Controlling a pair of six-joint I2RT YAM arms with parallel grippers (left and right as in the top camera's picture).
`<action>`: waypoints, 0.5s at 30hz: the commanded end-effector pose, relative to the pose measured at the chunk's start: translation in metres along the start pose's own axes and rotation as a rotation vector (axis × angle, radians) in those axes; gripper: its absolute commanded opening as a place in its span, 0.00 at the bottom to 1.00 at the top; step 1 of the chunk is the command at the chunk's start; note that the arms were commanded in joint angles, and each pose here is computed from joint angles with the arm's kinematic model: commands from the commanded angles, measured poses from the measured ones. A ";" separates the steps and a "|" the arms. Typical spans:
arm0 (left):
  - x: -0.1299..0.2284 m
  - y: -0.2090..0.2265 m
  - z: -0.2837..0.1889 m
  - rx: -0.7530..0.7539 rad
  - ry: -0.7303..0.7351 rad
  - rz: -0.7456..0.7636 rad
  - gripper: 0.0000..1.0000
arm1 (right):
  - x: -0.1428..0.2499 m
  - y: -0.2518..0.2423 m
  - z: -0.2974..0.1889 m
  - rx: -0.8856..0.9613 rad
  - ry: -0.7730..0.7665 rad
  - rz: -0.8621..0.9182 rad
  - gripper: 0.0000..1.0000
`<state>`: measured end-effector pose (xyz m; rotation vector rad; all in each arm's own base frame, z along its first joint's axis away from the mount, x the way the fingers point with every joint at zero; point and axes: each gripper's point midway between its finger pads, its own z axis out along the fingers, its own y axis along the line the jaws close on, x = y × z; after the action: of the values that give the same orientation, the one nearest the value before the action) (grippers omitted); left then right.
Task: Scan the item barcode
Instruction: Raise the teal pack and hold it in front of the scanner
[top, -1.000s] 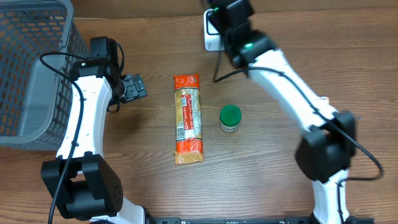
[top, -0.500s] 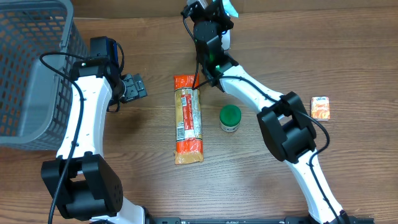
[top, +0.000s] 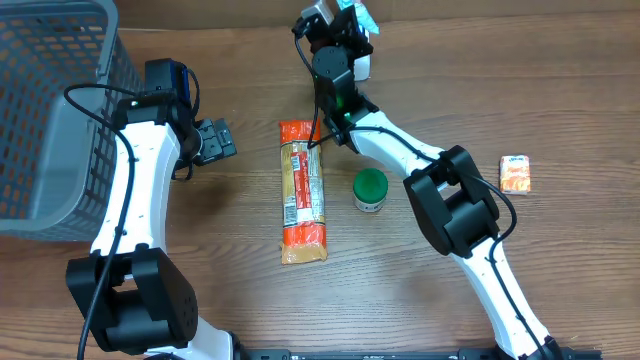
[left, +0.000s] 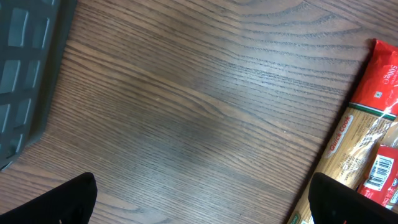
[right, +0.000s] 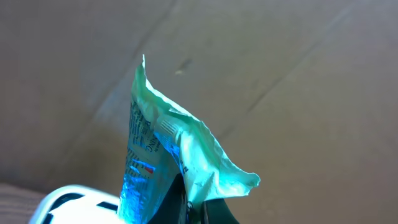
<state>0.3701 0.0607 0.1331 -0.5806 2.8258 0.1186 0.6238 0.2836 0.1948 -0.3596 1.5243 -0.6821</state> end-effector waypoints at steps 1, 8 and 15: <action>-0.004 0.002 -0.004 -0.005 -0.018 0.019 1.00 | 0.005 0.015 0.003 -0.038 -0.022 0.009 0.04; -0.004 0.002 -0.004 -0.005 -0.017 0.019 1.00 | 0.020 0.035 0.002 -0.092 0.000 -0.032 0.04; -0.004 0.002 -0.004 -0.005 -0.017 0.020 1.00 | 0.037 0.066 -0.006 -0.231 0.050 -0.058 0.04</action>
<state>0.3701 0.0608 0.1331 -0.5801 2.8258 0.1192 0.6275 0.3060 0.1405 -0.5567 1.6056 -0.6444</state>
